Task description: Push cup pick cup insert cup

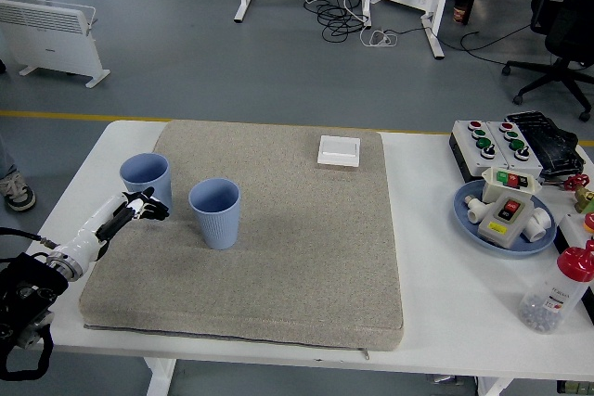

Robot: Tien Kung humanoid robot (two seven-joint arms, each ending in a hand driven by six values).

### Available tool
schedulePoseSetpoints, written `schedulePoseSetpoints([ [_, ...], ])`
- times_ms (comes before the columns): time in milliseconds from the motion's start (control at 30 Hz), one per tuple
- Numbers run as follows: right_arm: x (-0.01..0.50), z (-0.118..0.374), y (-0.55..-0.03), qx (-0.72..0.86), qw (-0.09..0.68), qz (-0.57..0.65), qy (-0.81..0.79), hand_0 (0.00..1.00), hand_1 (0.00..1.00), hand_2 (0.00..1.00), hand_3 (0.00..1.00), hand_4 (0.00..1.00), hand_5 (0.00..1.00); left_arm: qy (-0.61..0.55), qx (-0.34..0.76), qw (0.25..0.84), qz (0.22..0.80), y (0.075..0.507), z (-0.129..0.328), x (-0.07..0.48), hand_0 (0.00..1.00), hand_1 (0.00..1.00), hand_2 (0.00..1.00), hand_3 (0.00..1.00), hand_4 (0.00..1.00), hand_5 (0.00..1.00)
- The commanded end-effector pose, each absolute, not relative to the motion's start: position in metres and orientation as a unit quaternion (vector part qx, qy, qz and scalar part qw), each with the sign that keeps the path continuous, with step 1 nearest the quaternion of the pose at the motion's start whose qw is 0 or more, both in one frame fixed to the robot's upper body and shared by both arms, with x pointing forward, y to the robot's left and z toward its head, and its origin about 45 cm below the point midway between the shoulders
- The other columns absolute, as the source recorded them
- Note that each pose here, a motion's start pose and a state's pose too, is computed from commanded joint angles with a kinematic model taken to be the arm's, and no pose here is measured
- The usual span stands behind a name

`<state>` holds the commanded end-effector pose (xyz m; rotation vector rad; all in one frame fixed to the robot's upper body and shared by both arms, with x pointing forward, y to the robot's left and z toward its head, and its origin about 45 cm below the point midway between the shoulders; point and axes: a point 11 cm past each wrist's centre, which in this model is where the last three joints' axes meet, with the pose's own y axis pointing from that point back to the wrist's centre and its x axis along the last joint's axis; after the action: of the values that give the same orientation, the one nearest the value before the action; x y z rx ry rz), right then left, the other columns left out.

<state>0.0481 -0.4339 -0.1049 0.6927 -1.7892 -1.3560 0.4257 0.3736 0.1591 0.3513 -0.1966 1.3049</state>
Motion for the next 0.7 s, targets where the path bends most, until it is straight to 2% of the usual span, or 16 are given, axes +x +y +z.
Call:
schedulePoseSetpoints([
  [400, 0.047, -0.105, -0.434, 0.271, 0.386, -0.533, -0.703, 0.724, 0.648, 0.649, 0.577, 0.126, 0.475, -0.095, 0.160, 0.774, 0.606, 0.383, 0.159, 0.415, 0.791, 0.606, 0.563, 0.501, 0.552, 0.998],
  [433, 0.047, -0.105, -0.434, 0.271, 0.386, -0.533, -0.703, 0.724, 0.647, 0.649, 0.578, 0.127, 0.476, -0.096, 0.159, 0.773, 0.606, 0.383, 0.160, 0.414, 0.723, 0.597, 0.562, 0.500, 0.552, 0.998],
  [600, 0.046, -0.105, -0.435, 0.270, 0.385, -0.533, -0.704, 0.724, 0.647, 0.649, 0.578, 0.127, 0.476, -0.115, 0.148, 0.771, 0.609, 0.390, 0.166, 0.402, 0.723, 0.597, 0.562, 0.500, 0.552, 0.998],
  [633, 0.046, -0.105, -0.435, 0.269, 0.385, -0.533, -0.704, 0.724, 0.648, 0.649, 0.578, 0.127, 0.475, -0.119, 0.143, 0.770, 0.611, 0.391, 0.169, 0.399, 0.577, 0.551, 0.546, 0.499, 0.551, 0.998],
  [700, 0.046, -0.105, -0.435, 0.268, 0.383, -0.534, -0.704, 0.724, 0.648, 0.649, 0.578, 0.127, 0.475, -0.126, 0.132, 0.768, 0.613, 0.392, 0.175, 0.397, 0.577, 0.551, 0.546, 0.499, 0.551, 0.998],
])
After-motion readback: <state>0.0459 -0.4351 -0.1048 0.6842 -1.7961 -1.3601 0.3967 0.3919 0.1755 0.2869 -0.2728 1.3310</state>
